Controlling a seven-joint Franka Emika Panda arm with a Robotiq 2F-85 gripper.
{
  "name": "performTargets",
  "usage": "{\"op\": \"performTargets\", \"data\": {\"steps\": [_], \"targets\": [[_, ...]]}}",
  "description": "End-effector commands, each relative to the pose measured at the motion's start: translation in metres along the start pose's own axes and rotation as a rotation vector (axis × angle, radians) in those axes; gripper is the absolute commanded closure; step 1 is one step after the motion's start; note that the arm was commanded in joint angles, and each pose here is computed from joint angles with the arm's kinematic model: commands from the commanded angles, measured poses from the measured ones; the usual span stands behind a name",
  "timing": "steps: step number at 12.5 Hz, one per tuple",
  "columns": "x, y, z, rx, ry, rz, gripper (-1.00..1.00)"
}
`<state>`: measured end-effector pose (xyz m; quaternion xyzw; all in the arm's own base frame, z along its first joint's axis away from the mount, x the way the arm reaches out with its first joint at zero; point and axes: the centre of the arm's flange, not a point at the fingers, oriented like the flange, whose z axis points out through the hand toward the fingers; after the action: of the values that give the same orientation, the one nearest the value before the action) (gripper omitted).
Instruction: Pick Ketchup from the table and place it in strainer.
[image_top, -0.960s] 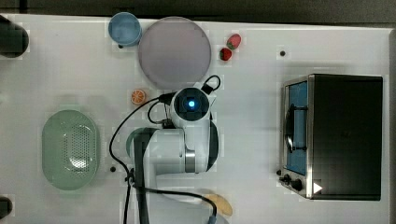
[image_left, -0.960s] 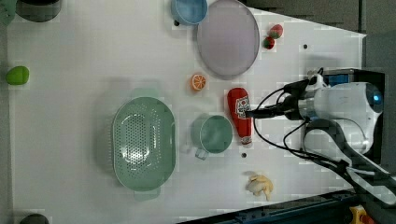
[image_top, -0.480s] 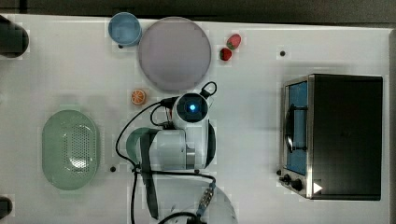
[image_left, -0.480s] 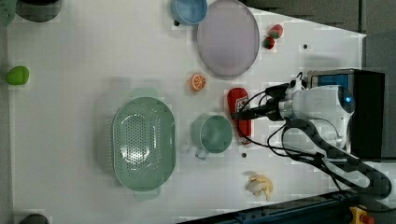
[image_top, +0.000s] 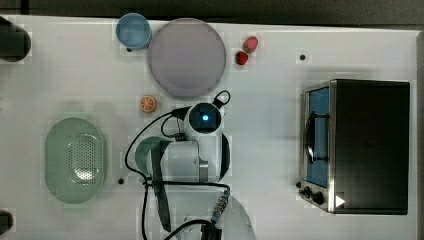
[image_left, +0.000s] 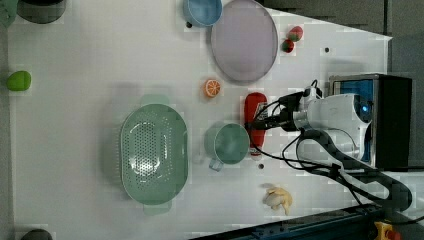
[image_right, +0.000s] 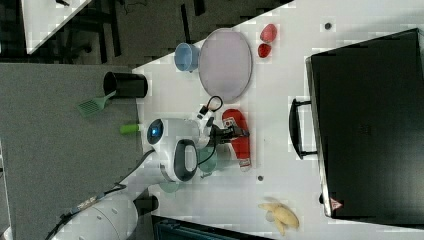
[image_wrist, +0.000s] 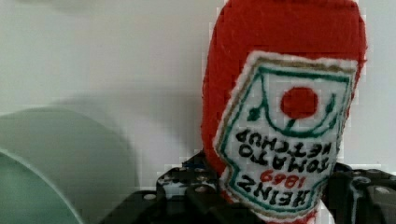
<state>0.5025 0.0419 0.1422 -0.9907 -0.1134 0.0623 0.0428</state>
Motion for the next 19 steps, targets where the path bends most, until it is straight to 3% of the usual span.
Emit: {"op": "performTargets", "data": {"steps": [1,3,5,10,16,19], "targets": [[0.02,0.001,-0.07,-0.035,0.12,-0.015,-0.21],[0.02,-0.005,-0.124,-0.055,0.131,-0.025,-0.21],[0.014,-0.022,-0.186,-0.071,0.106,-0.047,-0.21],[0.004,-0.106,-0.287,-0.105,0.098,-0.09,-0.21],[-0.003,-0.253,-0.25,-0.07,0.084,0.202,-0.21],[-0.001,-0.314,-0.213,0.013,0.103,0.28,-0.21]]}}
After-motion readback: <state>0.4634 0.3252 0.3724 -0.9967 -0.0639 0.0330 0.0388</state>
